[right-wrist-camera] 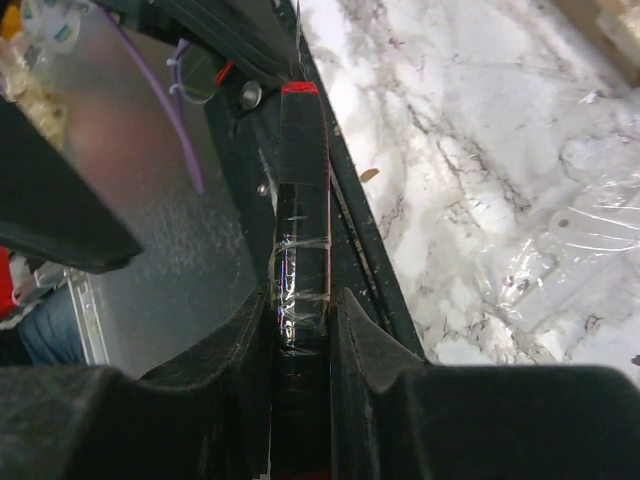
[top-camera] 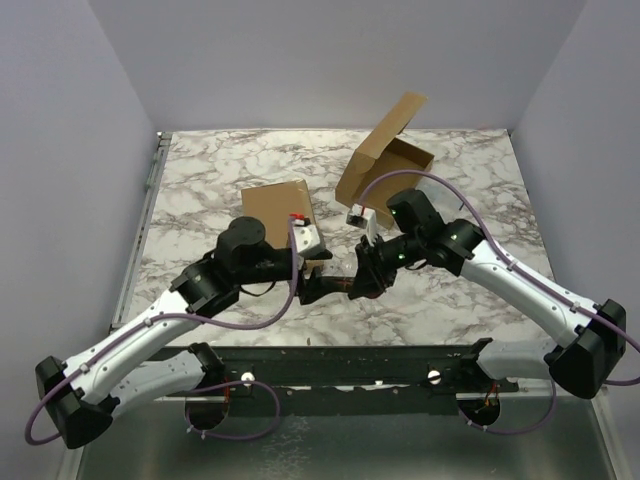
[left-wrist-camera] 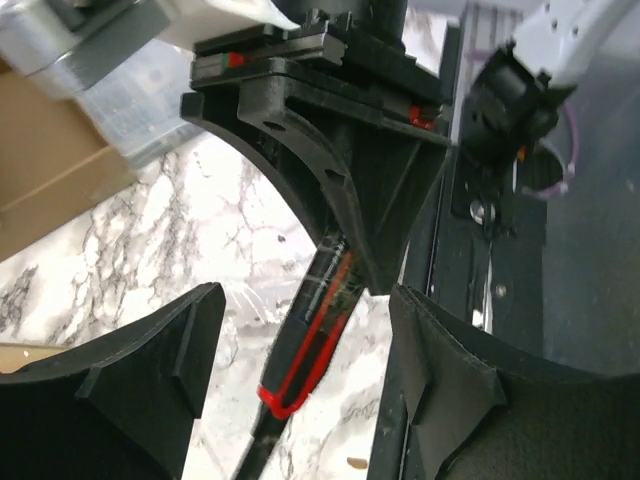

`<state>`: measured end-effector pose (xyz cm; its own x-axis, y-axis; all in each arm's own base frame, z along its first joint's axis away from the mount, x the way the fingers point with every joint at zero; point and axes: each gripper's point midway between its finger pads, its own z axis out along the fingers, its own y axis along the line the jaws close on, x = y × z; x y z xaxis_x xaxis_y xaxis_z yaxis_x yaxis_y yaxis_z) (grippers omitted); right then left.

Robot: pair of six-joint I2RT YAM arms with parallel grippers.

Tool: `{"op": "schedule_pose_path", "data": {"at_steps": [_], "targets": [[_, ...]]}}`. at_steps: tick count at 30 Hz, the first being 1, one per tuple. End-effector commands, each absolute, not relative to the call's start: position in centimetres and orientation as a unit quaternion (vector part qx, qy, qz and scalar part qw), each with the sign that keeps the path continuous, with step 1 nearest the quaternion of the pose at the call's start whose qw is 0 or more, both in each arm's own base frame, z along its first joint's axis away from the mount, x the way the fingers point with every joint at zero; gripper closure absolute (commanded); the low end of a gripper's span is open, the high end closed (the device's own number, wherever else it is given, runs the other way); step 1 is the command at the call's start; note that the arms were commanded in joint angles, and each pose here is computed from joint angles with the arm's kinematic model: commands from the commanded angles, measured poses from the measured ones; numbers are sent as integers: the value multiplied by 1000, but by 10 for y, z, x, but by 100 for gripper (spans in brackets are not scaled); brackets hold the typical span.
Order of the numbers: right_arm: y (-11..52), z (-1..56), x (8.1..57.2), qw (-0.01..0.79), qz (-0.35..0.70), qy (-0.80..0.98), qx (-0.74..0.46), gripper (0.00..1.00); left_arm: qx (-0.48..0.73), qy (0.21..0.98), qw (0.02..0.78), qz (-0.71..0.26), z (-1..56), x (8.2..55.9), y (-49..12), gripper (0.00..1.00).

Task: Unpack the express box
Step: Cut the express box at the center of the board.

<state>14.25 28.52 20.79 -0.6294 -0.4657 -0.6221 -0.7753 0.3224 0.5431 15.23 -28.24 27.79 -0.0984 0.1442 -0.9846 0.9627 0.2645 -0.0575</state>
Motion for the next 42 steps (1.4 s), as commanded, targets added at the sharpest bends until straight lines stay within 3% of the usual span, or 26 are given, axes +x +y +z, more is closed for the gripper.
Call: {"op": "schedule_pose_path", "data": {"at_steps": [1,7,11,12,16,17,20,21,23,28,33,37,40,42], "targets": [[286,228,114,162,470,748,-441,100,559,597,408,-405,255,132,-287,27],[281,238,104,190,475,722,-466,100,571,595,314,-471,236,109,-299,28],[278,234,108,205,457,725,-473,100,575,578,260,-517,234,93,-305,40],[278,235,109,210,454,725,-474,100,576,573,252,-525,234,91,-306,46],[278,243,121,248,439,730,-461,97,578,579,262,-512,231,97,-307,95],[280,249,131,274,430,740,-438,88,578,584,276,-499,232,102,-307,100],[283,268,160,357,421,754,-356,43,544,599,337,-481,244,119,-309,100],[282,275,172,388,420,757,-317,32,529,597,364,-481,253,123,-310,100],[279,293,186,437,435,749,-243,22,494,592,409,-488,268,129,-310,100],[275,351,186,515,563,637,-114,12,387,541,504,-550,316,136,-309,100],[292,379,174,491,658,559,-112,14,338,523,525,-580,330,140,-309,100],[312,384,174,469,670,554,-153,26,323,519,526,-592,333,144,-312,100],[315,386,175,471,683,537,-152,49,317,515,531,-593,336,145,-312,100],[316,387,178,471,688,532,-142,75,312,513,542,-588,338,147,-310,100]]}}
